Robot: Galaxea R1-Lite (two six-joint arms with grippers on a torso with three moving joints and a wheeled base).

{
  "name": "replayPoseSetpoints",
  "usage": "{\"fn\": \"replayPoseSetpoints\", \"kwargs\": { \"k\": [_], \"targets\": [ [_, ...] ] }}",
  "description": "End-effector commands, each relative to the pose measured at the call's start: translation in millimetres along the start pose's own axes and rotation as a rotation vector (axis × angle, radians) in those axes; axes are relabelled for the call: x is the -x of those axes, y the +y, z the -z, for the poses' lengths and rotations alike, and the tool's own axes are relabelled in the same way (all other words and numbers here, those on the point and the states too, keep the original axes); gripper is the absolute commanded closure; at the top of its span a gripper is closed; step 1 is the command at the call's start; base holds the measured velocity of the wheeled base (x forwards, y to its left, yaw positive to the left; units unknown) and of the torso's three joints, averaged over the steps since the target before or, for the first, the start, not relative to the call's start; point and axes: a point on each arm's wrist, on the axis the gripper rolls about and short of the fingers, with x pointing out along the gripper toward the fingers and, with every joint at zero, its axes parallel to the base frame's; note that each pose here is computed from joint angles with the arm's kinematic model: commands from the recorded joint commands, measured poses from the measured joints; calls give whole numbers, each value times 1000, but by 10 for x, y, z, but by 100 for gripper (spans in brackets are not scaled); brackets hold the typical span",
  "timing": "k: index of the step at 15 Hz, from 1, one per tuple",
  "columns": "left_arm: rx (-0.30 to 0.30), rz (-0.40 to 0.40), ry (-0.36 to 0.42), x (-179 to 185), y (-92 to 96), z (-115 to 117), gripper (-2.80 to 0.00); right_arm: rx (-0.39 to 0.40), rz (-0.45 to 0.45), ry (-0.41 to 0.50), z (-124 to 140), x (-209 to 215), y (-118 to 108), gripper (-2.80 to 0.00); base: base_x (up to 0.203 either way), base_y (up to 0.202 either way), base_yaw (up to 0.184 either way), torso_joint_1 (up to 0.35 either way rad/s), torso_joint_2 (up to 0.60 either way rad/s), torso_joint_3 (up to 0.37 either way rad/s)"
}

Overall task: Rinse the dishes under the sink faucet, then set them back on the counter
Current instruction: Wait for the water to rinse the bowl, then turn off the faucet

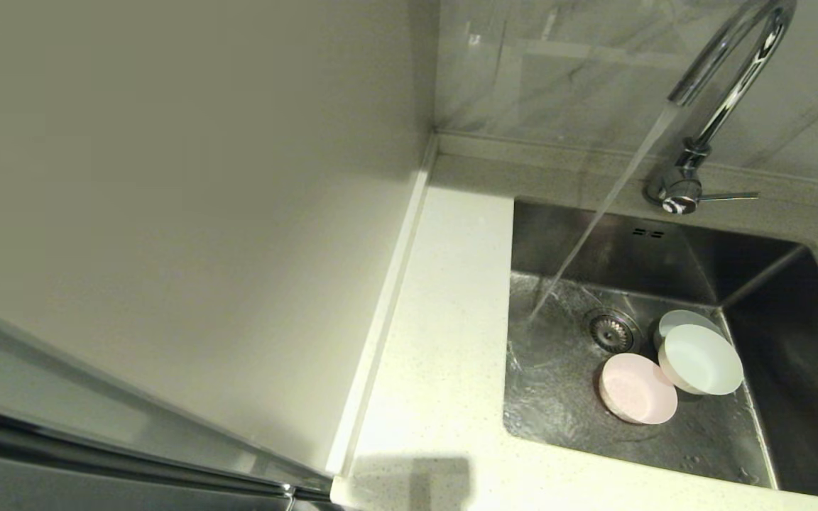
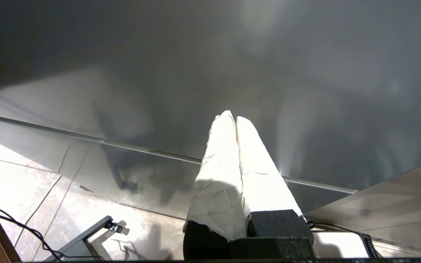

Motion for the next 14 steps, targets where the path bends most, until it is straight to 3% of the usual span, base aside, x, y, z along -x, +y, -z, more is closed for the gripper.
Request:
{"fn": "replayPoseSetpoints", "kwargs": {
  "k": [1, 6, 9, 12, 14],
  "targets": [
    [1, -1, -3, 2, 0, 0, 0, 0, 0, 1, 0, 0, 0, 0, 0, 0, 0, 0, 0, 0],
    [1, -1, -3, 2, 0, 0, 0, 120, -13, -2, -3, 0, 3, 0, 0, 0, 0, 0, 0, 0],
    [1, -1, -5, 3, 0, 1, 0, 109, -17, -9, -38, 10, 4, 0, 0, 0, 0, 0, 0, 0],
    [1, 1, -3, 2, 0, 0, 0, 68, -31, -7, -542, -18, 12, 0, 0, 0, 0, 0, 0, 0],
    [0, 0, -5, 3, 0, 1, 0, -27, -33, 58, -1005, -265, 18, 0, 0, 0, 0, 0, 0, 0]
  ]
}}
